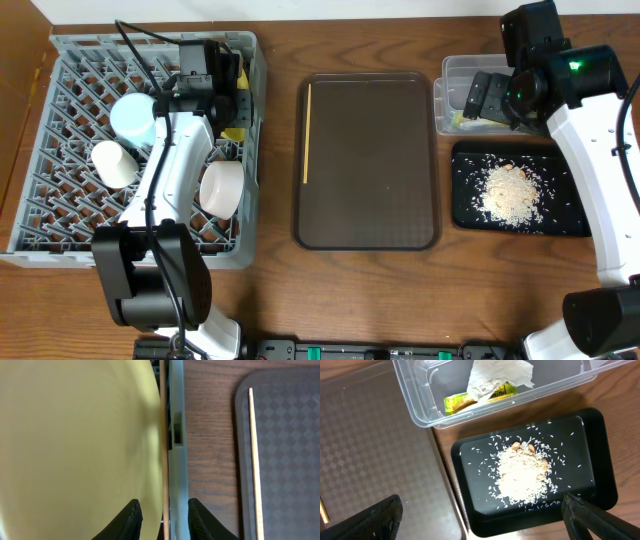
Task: Sort waste into correct bins and load items into the dishwasher
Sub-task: 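Insert the chopstick upright into the rack beside the yellow plate, then release the chopstick and swing the left gripper back to the tray, then lower the left gripper onto the second chopstick on the tray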
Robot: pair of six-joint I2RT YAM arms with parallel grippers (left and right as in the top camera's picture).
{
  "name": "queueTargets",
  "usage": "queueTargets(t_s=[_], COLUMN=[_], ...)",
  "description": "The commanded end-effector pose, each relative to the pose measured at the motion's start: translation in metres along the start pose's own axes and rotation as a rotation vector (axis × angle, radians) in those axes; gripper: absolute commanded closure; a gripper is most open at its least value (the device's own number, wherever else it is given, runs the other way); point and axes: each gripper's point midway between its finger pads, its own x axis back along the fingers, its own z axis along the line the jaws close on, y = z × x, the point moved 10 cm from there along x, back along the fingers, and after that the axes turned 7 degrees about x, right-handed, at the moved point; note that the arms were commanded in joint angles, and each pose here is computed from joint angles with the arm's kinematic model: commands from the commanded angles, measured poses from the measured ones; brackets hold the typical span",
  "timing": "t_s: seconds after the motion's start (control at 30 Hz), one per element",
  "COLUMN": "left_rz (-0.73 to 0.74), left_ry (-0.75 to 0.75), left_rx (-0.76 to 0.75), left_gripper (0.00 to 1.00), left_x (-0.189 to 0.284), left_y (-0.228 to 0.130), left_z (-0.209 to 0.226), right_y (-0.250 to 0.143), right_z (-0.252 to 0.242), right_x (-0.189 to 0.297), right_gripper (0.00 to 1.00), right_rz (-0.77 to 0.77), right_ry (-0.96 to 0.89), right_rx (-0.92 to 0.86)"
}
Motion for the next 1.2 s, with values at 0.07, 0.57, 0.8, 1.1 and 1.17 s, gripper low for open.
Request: queueTargets(t_s=[0.07, 0.57, 0.8, 1.1, 1.17], left_rz=[-0.073, -0.068, 0.052, 0.173, 0.194], left_ry=[-0.114, -0.513, -0.409, -0.169, -0.165], left_rx=[0.088, 0.057, 0.036, -0.021, -0.011], left_gripper=[0.51, 0.16, 0.21, 0.28, 0.33], left_x=[0.038, 0.095, 0.068, 0.001, -0.011], left_y=[0.007, -0.001, -0.016, -0.040, -0.045], left_z=[-0.007, -0.037, -0.061, -0.102, -0.109], right_y=[0.000, 0.000, 0.000, 0.000, 0.000], right_z=[-0.002, -0.002, -0.002, -0.002, -0.002], right_x=[0.005, 0.005, 0.005, 0.005, 0.005], right_gripper=[0.01, 0.01, 0.01, 0.01, 0.01], right_rz=[-0.016, -0.016, -0.016, -0.016, -0.016], right_ry=[-0.004, -0.004, -0.004, -0.004, -0.004], right_rx=[-0.010, -0.010, -0.010, -0.010, -0.010])
